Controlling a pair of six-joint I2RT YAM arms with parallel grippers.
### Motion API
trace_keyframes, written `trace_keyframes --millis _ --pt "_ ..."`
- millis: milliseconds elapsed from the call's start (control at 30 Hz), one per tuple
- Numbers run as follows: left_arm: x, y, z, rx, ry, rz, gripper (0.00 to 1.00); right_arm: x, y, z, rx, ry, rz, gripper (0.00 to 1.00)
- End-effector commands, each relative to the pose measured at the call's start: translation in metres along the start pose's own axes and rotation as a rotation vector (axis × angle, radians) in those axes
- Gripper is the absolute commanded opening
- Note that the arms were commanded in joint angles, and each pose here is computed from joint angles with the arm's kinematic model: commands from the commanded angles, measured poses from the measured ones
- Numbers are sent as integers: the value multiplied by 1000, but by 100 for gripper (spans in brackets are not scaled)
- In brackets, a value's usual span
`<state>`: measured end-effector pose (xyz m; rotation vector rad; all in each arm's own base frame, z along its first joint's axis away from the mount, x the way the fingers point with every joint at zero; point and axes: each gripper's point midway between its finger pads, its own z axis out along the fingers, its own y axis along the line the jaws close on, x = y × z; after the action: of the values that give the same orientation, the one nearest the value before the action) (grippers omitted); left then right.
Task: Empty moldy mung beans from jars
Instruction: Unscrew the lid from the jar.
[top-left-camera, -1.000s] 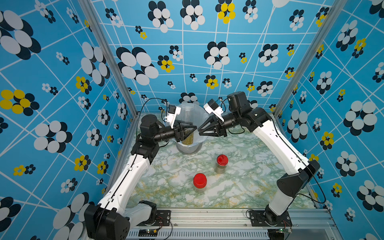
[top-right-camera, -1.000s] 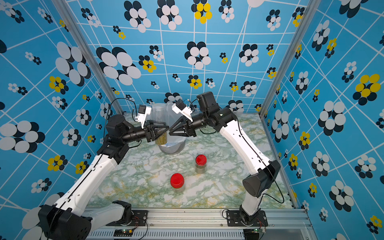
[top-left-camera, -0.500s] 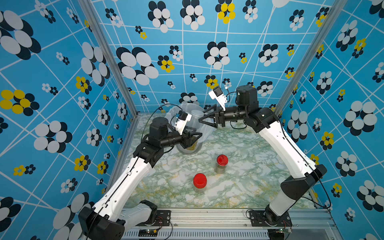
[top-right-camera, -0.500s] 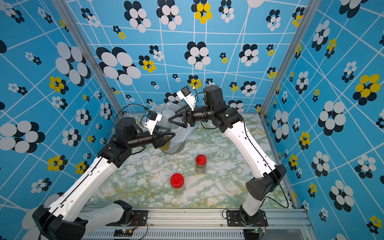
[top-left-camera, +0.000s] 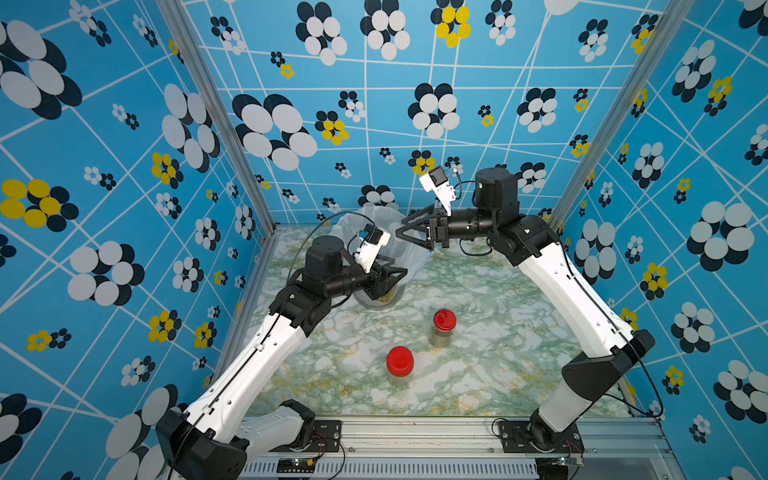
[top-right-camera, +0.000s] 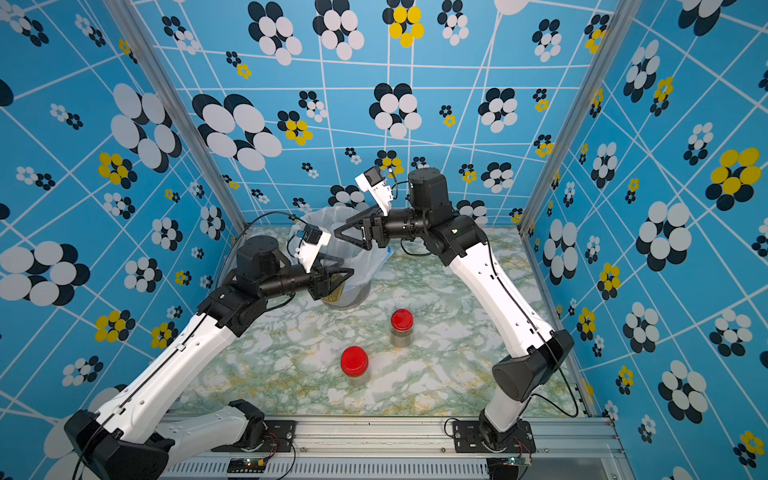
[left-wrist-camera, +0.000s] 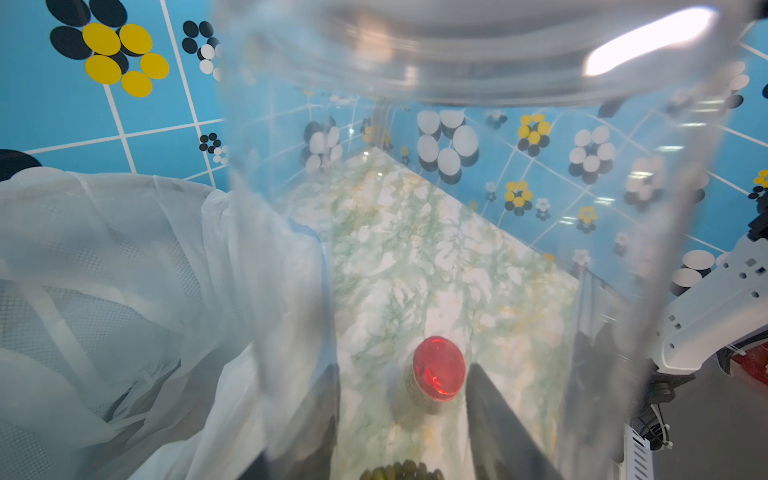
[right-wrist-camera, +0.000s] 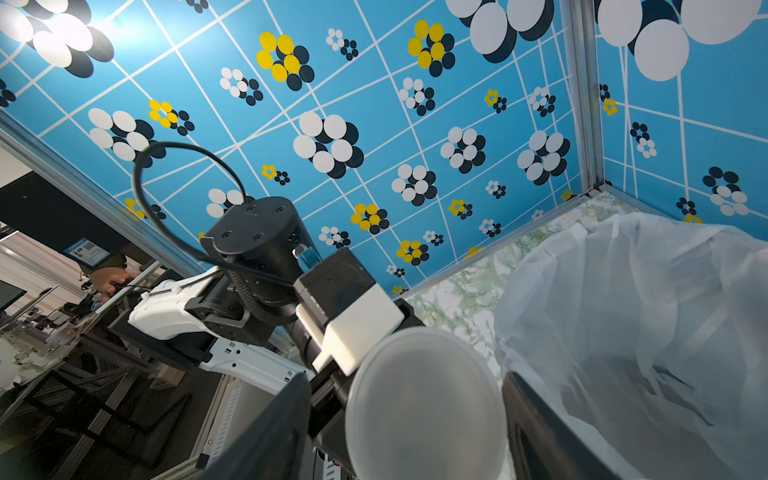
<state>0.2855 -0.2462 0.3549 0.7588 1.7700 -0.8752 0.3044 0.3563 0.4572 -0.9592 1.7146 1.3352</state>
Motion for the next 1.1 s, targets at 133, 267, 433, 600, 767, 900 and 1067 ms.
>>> trace_keyframes --millis 133,267,433,600,767,900,1067 --pt "-21 -5 -5 -2 -53 46 19 8 0 13 -12 41 2 75" --pt "-20 -6 -3 6 -50 43 19 7 -1 13 -11 37 -3 63" --pt "-18 -5 -4 1 -48 45 19 7 -2 16 -18 36 -1 35" --pt "-16 -4 -5 -1 -49 46 19 7 1 14 -30 24 -23 7" --pt "-25 -3 -11 73 -116 -34 18 8 14 8 -88 14 -88 0" --pt "-35 7 -24 106 -204 -119 18 9 24 2 -163 -13 -139 0" --pt "-32 4 -25 116 -184 -114 18 15 43 -5 -257 -28 -224 0"
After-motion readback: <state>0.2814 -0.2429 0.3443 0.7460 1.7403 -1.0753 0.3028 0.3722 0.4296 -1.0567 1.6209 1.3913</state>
